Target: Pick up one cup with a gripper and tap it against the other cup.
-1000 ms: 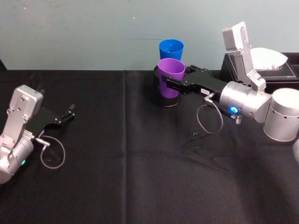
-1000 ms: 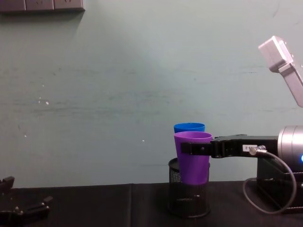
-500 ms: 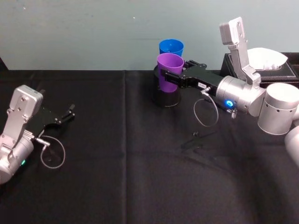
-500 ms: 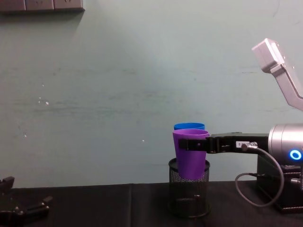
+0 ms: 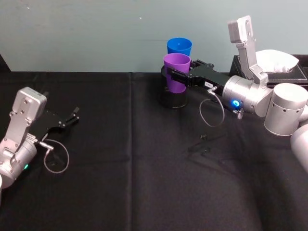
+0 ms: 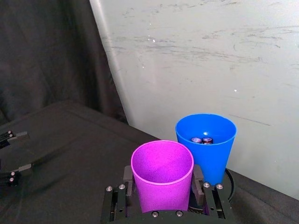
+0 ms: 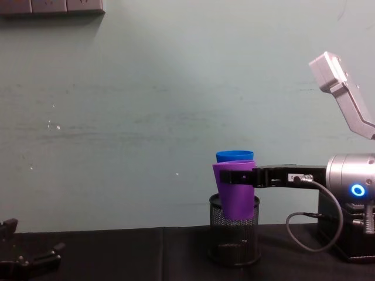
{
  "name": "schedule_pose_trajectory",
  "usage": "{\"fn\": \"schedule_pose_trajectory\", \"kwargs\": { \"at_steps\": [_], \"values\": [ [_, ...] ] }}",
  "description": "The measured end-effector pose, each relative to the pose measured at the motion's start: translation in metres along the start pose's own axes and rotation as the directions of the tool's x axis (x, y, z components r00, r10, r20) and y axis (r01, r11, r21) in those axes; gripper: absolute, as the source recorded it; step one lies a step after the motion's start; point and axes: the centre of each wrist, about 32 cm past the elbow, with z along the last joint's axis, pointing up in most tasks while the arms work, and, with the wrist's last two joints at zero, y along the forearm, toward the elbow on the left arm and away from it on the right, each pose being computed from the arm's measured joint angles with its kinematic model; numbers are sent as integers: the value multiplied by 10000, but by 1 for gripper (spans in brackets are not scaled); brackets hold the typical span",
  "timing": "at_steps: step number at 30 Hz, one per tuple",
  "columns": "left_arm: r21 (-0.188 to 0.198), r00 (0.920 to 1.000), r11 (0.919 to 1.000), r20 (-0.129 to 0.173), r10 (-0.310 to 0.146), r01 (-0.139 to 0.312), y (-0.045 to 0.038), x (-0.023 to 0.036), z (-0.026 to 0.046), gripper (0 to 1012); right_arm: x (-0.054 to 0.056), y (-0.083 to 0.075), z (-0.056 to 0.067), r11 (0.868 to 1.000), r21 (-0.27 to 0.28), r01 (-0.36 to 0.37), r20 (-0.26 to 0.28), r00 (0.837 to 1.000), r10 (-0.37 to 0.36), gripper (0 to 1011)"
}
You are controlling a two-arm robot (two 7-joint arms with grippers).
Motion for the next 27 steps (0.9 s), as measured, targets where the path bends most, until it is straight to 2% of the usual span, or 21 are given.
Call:
{"fn": "schedule_pose_trajectory", "kwargs": {
  "at_steps": [27],
  "values": [
    [0, 10000, 10000, 0, 0, 0, 0, 0, 0, 1005, 18, 11, 19, 9991, 418, 74, -123, 9999, -69, 737]
  ]
}}
